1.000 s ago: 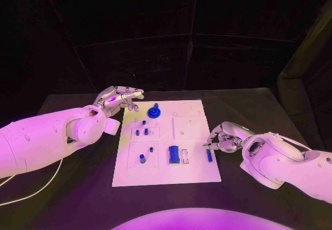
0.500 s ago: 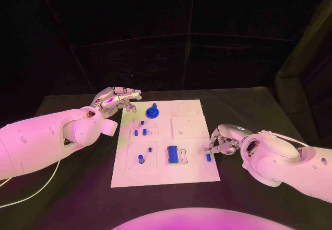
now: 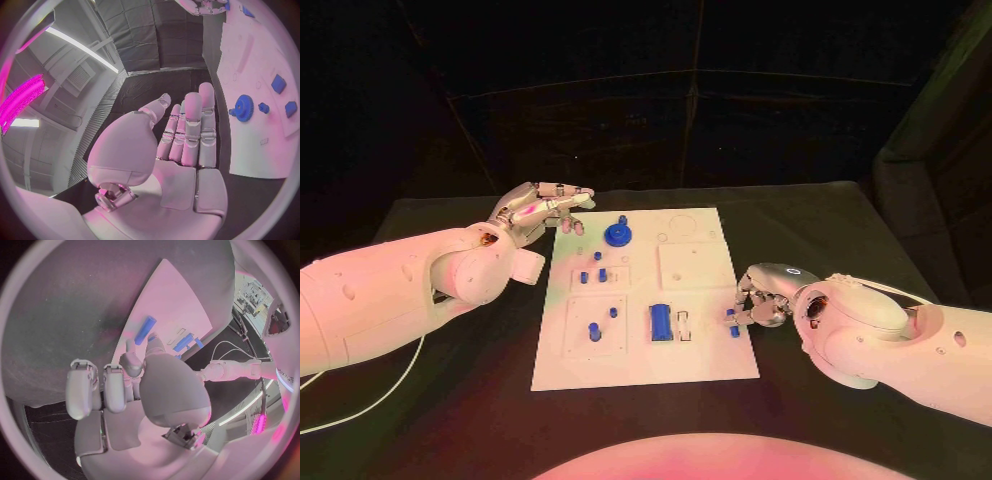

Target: Assemble the parts on the task board

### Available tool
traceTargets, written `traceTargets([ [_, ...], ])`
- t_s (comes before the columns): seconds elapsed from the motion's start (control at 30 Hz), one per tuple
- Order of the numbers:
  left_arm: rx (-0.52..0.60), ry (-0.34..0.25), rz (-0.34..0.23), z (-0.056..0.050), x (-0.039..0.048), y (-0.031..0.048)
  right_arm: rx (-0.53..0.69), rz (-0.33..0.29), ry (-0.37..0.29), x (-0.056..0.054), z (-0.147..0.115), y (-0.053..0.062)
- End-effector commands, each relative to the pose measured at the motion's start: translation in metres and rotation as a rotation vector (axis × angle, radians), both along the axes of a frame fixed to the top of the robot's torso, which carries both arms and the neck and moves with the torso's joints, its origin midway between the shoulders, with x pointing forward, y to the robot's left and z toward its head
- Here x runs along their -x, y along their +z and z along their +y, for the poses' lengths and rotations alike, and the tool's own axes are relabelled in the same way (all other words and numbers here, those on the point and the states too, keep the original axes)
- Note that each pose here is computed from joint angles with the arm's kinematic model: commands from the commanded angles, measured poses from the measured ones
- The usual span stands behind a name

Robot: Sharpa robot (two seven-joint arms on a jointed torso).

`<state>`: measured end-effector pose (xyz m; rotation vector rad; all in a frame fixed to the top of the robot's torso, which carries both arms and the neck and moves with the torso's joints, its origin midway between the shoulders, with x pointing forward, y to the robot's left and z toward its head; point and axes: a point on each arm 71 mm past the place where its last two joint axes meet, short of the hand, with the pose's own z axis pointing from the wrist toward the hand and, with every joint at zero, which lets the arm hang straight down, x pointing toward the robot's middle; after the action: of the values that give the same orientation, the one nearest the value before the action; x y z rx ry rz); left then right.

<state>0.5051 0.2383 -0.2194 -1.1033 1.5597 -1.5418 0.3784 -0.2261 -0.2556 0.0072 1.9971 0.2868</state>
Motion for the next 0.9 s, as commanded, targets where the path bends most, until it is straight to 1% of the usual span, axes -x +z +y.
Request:
traceTargets([
  [0.03,0.010,-0.010,-0.002,-0.001,0.0003,0.0012,0.053,0.031,0.021,0.001,0.001,-0.003],
  [0.27,0.010,-0.010,-0.001,0.000,0.0003,0.0009,0.085,0.050,0.040,0.002,0.003,-0.006],
  [0.6,0.010,-0.011,0.001,0.000,0.0006,0.0008,0.114,0.048,0.064,0.000,0.011,-0.009],
  [0.7,0.010,-0.011,0.001,0.000,0.0006,0.0008,0.105,0.044,0.062,0.001,0.012,-0.009],
  [0.9,0.010,-0.010,0.001,0.001,0.0008,0.0008,0.028,0.038,0.028,0.003,0.014,-0.006],
])
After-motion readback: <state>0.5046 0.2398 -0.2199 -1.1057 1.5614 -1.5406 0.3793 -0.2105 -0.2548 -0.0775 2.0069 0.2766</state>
